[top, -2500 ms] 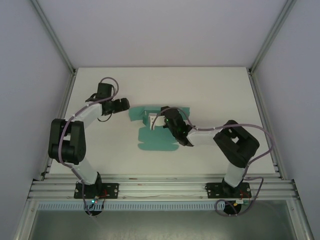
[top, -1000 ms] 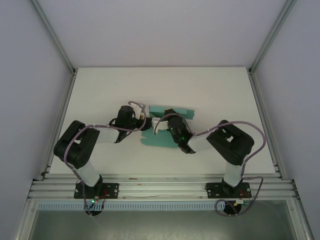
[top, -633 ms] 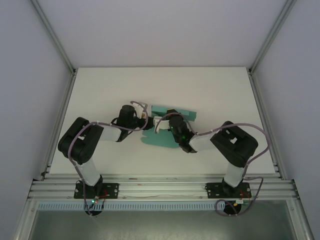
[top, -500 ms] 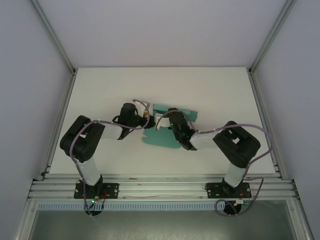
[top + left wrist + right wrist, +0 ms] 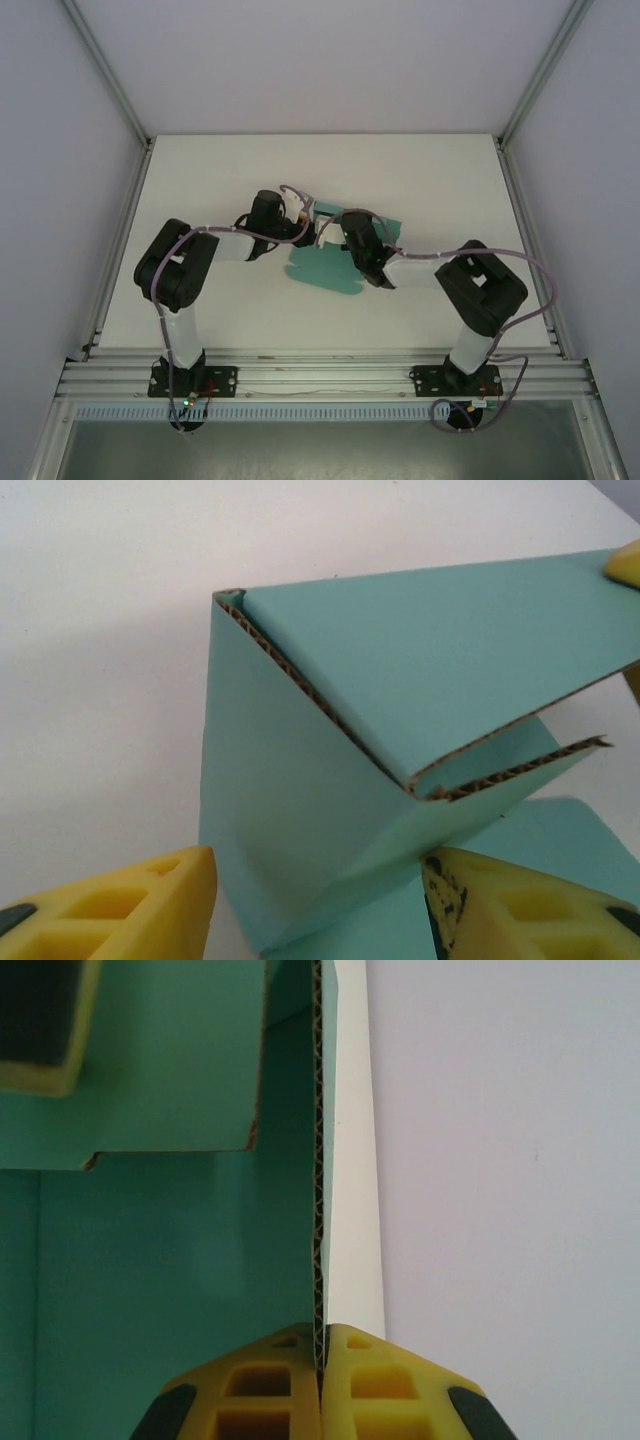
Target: Assemble paper box
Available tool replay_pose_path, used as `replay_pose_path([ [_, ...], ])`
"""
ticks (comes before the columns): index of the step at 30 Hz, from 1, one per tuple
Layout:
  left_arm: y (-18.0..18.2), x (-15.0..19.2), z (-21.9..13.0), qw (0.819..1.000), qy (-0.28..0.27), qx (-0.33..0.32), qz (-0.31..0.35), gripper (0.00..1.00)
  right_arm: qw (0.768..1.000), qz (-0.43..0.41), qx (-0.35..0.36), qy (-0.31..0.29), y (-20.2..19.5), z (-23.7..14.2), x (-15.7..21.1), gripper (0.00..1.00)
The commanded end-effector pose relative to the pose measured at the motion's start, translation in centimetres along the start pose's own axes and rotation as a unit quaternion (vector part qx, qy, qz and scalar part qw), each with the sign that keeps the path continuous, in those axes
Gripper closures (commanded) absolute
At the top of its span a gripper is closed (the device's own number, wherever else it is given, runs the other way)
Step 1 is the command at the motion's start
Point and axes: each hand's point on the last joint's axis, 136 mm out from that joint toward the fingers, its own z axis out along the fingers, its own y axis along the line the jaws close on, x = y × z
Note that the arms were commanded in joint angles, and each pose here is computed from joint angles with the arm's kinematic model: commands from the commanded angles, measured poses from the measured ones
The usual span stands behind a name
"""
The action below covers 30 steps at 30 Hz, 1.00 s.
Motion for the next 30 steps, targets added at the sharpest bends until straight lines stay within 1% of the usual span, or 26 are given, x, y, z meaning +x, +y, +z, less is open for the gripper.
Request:
replay_pose_path([
  [1, -0.5, 2.8, -0.2, 1.0, 0.029, 0.004, 0.0, 0.36, 0.993, -0.005, -0.103, -0.053, 4.0, -1.4, -2.2, 1.0],
  [3, -0.5, 3.4, -0.8, 0.999, 0.035, 0.006, -0.004, 0.3, 0.994, -0.011, -0.101, -0.051, 4.2, -1.5, -1.8, 1.0],
  [5, -0.1, 3.9, -1.3, 0.999, 0.038, 0.001, -0.002, 0.29, 0.994, -0.021, -0.1, -0.046, 4.4, -1.5, -1.4, 1.0],
  [8, 0.6, 3.4, -1.4, 1.0, 0.03, -0.008, 0.0, 0.3, 0.993, -0.025, -0.108, -0.047, 4.7, -1.7, -1.3, 1.0],
  [11, 0.8, 2.0, -1.8, 1.0, 0.01, -0.01, 0.009, 0.3, 0.992, -0.03, -0.112, -0.046, 4.8, -1.8, -1.2, 1.0],
  [15, -0.2, -0.6, -2.0, 0.998, -0.038, 0.013, 0.04, 0.28, 0.989, -0.045, -0.127, -0.056, 5.7, -1.9, -1.3, 1.0],
  [18, 0.6, -1.5, -1.4, 0.998, -0.046, -0.002, 0.036, 0.29, 0.989, -0.052, -0.13, -0.054, 6.3, -1.7, -1.2, 1.0],
  [21, 0.8, -2.2, -1.2, 0.997, -0.066, -0.005, 0.027, 0.33, 0.991, -0.047, -0.114, -0.052, 6.1, -1.4, -1.2, 1.0],
  [23, 0.8, -3.0, -1.3, 0.996, -0.085, -0.007, 0.017, 0.37, 0.991, -0.046, -0.118, -0.05, 6.5, -1.4, -1.1, 1.0],
  [27, 0.0, -4.0, -1.4, 0.994, -0.107, 0.013, 0.017, 0.37, 0.989, -0.053, -0.125, -0.058, 7.5, -1.5, -1.5, 1.0],
  [30, -0.6, -4.7, -1.0, 0.994, -0.107, 0.032, 0.016, 0.41, 0.99, -0.044, -0.124, -0.06, 7.4, -1.4, -1.9, 1.0],
])
